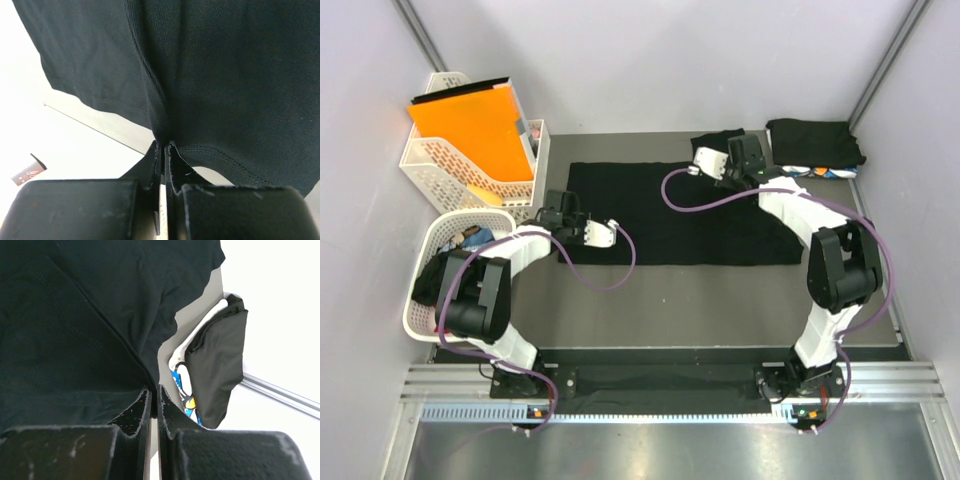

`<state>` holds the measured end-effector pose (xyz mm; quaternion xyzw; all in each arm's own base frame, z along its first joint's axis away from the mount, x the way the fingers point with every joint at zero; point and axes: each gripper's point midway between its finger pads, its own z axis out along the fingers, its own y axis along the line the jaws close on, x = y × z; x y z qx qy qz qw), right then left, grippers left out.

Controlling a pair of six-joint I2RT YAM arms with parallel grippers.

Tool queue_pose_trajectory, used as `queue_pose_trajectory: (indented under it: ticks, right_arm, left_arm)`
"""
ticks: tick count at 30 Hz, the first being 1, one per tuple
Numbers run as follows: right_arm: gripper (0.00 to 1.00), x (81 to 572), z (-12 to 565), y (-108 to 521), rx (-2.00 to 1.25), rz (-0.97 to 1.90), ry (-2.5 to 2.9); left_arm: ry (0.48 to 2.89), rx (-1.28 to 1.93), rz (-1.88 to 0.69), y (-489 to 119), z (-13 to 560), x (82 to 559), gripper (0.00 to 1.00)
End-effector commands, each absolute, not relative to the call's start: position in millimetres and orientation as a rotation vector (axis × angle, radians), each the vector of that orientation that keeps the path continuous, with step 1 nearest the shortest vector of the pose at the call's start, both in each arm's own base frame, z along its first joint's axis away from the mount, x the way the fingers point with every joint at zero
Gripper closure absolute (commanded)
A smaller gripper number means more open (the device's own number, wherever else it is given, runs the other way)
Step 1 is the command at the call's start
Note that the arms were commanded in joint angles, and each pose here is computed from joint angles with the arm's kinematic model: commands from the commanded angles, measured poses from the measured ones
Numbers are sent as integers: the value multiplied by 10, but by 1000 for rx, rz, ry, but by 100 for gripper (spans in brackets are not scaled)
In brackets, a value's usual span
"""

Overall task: Fold and stack the t-shirts
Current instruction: Fold the flattened tshirt in 1/3 of the way

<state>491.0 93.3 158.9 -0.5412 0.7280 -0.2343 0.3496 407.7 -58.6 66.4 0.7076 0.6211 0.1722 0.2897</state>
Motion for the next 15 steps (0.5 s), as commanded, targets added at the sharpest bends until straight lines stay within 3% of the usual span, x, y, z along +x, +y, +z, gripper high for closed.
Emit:
queue_pose_trajectory:
  ticks: [1, 15]
  right_arm:
    - [98, 5052, 1783, 1031, -1319, -639, 1838]
    - [100, 5141, 1848, 902, -1203, -770, 1827]
  left_arm:
    - [1633, 1854, 522, -549, 850, 4181, 100]
    - [1635, 1864, 532, -629, 787, 4221, 100]
